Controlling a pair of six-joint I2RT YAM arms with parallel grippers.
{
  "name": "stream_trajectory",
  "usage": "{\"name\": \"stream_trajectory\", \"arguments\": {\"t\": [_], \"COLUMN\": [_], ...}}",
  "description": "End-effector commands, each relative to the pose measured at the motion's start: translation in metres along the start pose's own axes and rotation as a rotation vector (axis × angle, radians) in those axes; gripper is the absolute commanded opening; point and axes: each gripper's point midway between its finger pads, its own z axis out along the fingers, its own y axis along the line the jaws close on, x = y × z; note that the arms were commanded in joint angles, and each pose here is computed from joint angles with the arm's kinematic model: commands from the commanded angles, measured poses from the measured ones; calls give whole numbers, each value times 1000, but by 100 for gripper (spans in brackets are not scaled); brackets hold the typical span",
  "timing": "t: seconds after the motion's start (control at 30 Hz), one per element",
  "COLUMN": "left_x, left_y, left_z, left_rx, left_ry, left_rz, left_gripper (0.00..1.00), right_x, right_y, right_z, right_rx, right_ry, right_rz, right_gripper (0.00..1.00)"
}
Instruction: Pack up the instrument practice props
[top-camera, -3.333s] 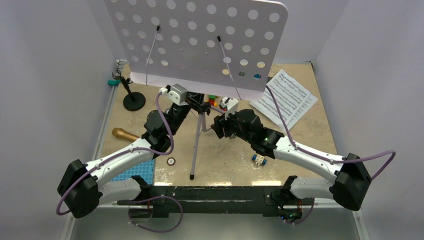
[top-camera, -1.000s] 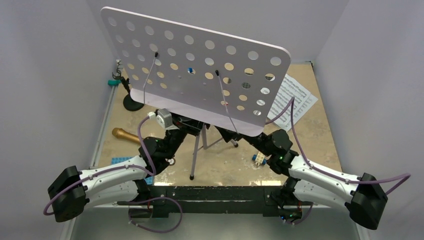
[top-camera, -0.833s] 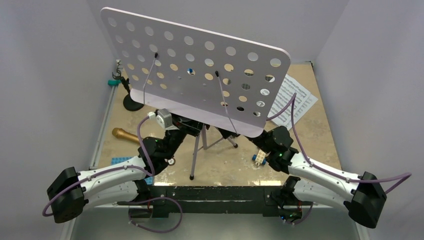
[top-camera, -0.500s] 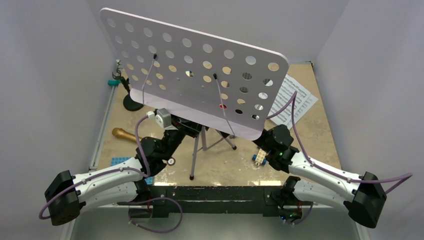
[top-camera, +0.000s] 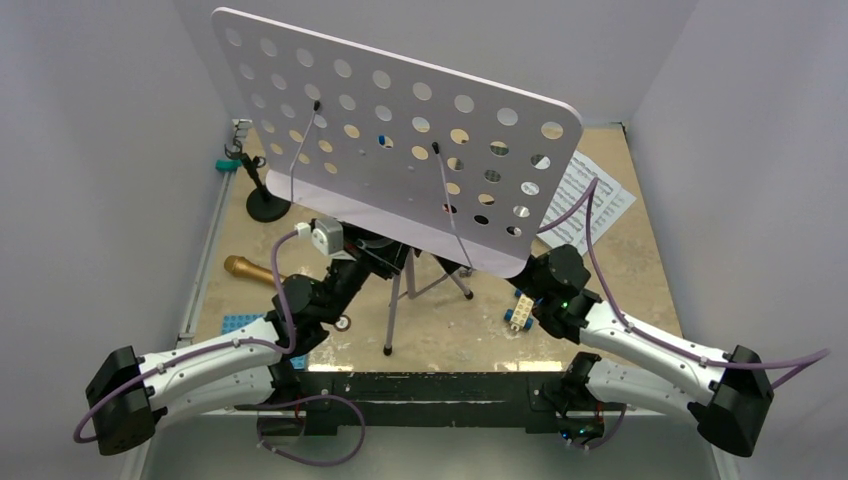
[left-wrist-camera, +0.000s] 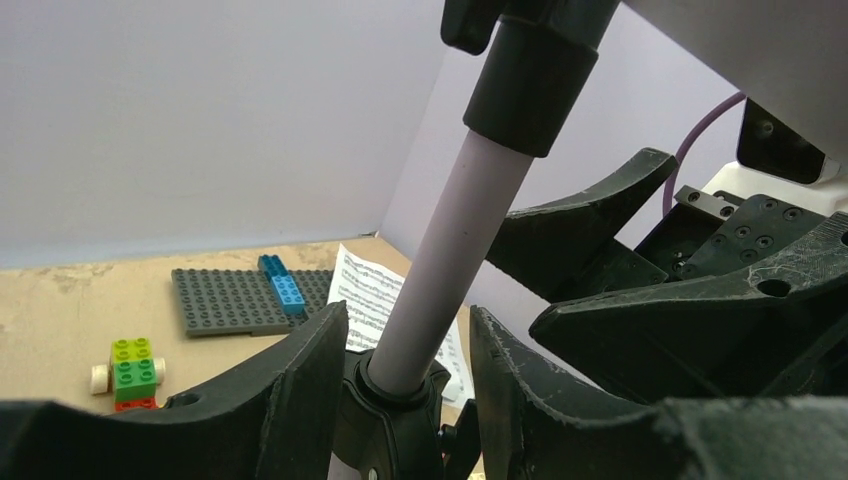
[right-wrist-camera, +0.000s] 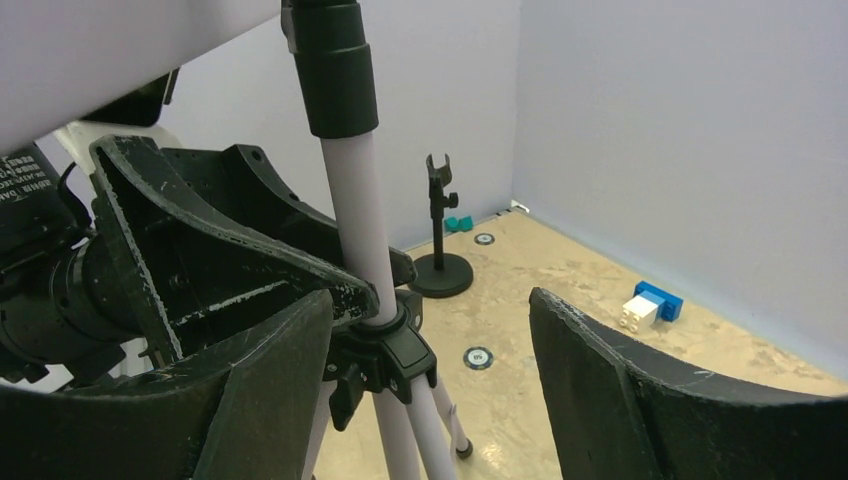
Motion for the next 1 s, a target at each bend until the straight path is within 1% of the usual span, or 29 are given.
{"name": "stream_trajectory", "arguments": {"t": [0.0,0.2,0.43,0.7,0.97], "left_x": [127,124,120,126,127], "left_y": [38,35,36,35,33], "left_z": [-54,-63,-72,-74,-76], "left_rx": [-103,-95,-96,-85,-69], "left_ry": [474,476,474,497,501], "left_rz": [60,23,9,9,5], "left_gripper": [53,57,60,59,57], "right_x": [-35,-47,-43,-49,-54], "right_y": [8,10,13,17,12], "right_z": [7,24,43,54,69], "right_rx": [-29,-41,-70,-95,-80], "right_ry": [-86,-103,-88,-128,-134], "right_rz": [7,-4,-17,39,29], "right_gripper": [76,78,78,78,77]}}
